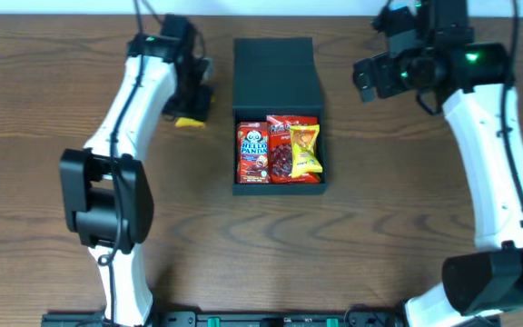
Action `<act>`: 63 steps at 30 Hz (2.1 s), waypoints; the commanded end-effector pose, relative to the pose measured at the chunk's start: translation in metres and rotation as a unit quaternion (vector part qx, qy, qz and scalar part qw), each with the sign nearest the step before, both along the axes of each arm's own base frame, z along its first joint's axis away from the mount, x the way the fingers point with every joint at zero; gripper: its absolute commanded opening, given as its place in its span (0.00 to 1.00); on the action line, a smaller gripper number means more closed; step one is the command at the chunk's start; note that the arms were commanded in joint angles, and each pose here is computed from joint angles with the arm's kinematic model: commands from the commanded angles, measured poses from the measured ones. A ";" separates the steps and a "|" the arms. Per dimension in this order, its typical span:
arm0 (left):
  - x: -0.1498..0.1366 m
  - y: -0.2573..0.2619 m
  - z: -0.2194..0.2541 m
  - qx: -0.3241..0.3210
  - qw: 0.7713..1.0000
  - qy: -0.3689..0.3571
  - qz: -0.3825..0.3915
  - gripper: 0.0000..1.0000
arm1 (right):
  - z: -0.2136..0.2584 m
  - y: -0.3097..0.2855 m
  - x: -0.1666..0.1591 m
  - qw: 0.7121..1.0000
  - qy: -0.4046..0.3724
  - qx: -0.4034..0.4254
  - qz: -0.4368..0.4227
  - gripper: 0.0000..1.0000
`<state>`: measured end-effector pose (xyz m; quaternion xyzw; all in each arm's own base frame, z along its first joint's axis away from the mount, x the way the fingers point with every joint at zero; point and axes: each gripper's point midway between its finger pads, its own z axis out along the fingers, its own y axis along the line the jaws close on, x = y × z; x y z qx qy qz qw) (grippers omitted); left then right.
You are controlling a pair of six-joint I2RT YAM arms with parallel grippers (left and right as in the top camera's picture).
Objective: Pack container
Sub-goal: 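Carry the yellow sweet over the box and drop it inside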
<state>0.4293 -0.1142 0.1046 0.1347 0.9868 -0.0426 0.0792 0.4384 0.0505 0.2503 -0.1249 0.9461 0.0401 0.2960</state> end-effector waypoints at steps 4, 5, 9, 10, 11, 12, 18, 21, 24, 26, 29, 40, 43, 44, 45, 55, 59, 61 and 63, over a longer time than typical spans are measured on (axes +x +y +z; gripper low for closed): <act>-0.011 -0.074 0.014 -0.028 0.999 -0.010 0.024 0.44 | 0.010 -0.066 -0.001 0.993 -0.002 0.019 -0.113 0.99; -0.013 -0.081 0.014 -0.032 0.999 -0.010 0.032 0.44 | 0.010 -0.071 -0.002 0.993 0.000 0.019 -0.121 0.99; -0.027 -0.120 0.015 -0.054 0.996 -0.008 0.077 0.44 | 0.007 -0.096 -0.008 0.989 0.009 0.019 -0.149 0.99; -0.029 -0.128 0.016 -0.057 0.995 -0.009 0.077 0.43 | 0.007 -0.099 -0.008 0.988 0.009 0.019 -0.153 0.99; -0.031 -0.136 0.016 -0.061 0.995 -0.012 0.075 0.44 | 0.007 -0.102 -0.009 0.987 0.009 0.020 -0.157 0.99; -0.033 -0.143 0.017 -0.062 0.995 -0.016 0.075 0.43 | 0.007 -0.104 -0.009 0.987 0.008 0.020 -0.159 0.99; -0.043 -0.168 0.014 -0.055 0.994 -0.032 0.088 0.43 | 0.007 -0.111 -0.010 0.985 0.009 0.021 -0.169 0.99; -0.042 -0.166 0.012 -0.040 0.993 -0.043 0.098 0.41 | 0.007 -0.109 -0.009 0.986 0.009 0.027 -0.164 0.99; -0.042 -0.165 0.011 -0.038 0.993 -0.044 0.107 0.40 | 0.007 -0.107 -0.009 0.986 0.009 0.031 -0.162 0.99; -0.042 -0.162 0.008 -0.034 0.991 -0.043 0.120 0.40 | 0.007 -0.107 -0.009 0.986 0.010 0.033 -0.162 0.99; -0.044 -0.159 0.004 -0.028 0.991 -0.040 0.128 0.41 | 0.007 -0.104 -0.010 0.987 0.011 0.039 -0.159 0.99; -0.056 -0.160 -0.020 -0.016 0.992 0.004 0.123 0.46 | 0.005 -0.103 -0.012 0.986 0.017 0.041 -0.158 0.99; -0.056 -0.162 -0.021 -0.018 0.993 0.007 0.120 0.59 | 0.005 -0.103 -0.012 0.986 0.017 0.041 -0.158 0.99; -0.056 -0.162 -0.021 -0.019 0.993 0.007 0.120 0.63 | 0.005 -0.103 -0.012 0.986 0.017 0.041 -0.158 0.99; -0.056 -0.162 -0.021 -0.019 0.993 0.007 0.120 0.66 | 0.005 -0.103 -0.012 0.987 0.017 0.041 -0.158 0.99; -0.044 -0.152 -0.007 -0.038 0.991 0.001 0.125 0.70 | 0.005 -0.099 -0.012 0.987 0.018 0.048 -0.152 0.99; -0.019 -0.128 0.021 -0.062 0.985 -0.027 0.160 0.69 | 0.003 -0.087 -0.008 0.988 0.021 0.079 -0.131 0.98; -0.005 -0.112 0.034 -0.074 0.980 -0.045 0.182 0.69 | -0.004 -0.079 -0.004 0.988 0.031 0.100 -0.118 0.98; 0.010 -0.093 0.046 -0.086 0.973 -0.064 0.205 0.69 | -0.016 -0.070 0.002 0.986 0.046 0.128 -0.102 0.96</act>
